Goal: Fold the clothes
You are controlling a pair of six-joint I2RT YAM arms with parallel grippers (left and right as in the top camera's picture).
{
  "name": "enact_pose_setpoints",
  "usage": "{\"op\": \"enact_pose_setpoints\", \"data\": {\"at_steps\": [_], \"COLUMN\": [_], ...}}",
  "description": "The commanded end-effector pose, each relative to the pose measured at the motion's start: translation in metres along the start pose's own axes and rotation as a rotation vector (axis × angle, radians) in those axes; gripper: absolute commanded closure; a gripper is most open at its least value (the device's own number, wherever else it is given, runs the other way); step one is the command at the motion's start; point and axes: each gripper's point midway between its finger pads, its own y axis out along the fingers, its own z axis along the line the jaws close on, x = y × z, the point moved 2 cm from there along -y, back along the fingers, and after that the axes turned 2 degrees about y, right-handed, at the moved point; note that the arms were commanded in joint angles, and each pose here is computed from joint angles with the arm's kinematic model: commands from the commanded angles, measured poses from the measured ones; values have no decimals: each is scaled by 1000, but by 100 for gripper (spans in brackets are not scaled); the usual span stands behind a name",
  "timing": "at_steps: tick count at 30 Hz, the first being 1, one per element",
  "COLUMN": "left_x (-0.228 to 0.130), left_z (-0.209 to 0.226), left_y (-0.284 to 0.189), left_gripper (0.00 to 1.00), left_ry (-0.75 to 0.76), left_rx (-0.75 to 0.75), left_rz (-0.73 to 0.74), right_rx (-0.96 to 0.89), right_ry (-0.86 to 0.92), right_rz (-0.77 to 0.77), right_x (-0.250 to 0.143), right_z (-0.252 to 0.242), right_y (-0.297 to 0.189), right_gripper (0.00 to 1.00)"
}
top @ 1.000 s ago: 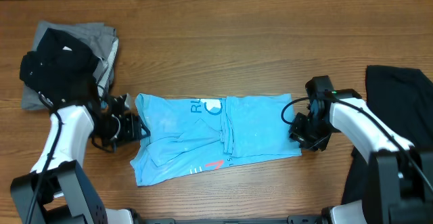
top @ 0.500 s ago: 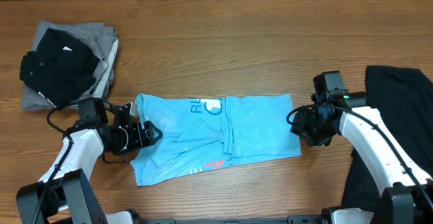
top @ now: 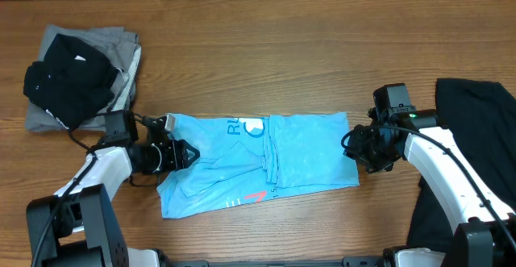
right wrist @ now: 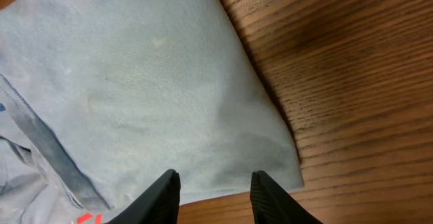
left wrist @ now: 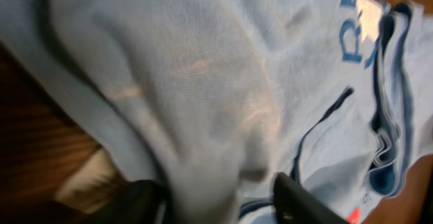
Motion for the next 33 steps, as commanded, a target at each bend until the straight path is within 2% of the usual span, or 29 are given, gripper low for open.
{"op": "enact_pose_setpoints", "data": {"at_steps": [1, 4, 6, 7, 13, 21, 27, 33], "left_x": [-54, -54, -54, -54, -25, 56, 103, 94], "left_z": [24, 24, 24, 24, 20, 22, -40, -129], "left_y": [27, 27, 27, 27, 5, -100, -142, -93], "left_gripper": [60, 83, 94, 96, 96, 96, 96, 96], "left_ry": [-87, -87, -88, -87, -88, -50, 56, 137], "left_rx": [104, 104, 103, 102, 99, 321, 283, 217], "left_rz": [190, 190, 190, 190, 170, 145, 64, 130], "right_rx": [29, 29, 29, 29, 31, 65, 79, 79], "right_ry": [-18, -18, -18, -18, -18, -31, -38, -38], "right_rz": [-37, -37, -37, -38, -44, -115, -139, -138], "right_x": [7, 7, 7, 7, 8, 10, 12, 12], "right_z": [7, 7, 7, 7, 7, 11, 14, 13], "right_y": [-10, -10, -10, -10, -12, -30, -35, -35], "right_gripper": [62, 62, 62, 62, 62, 62, 61, 61]}}
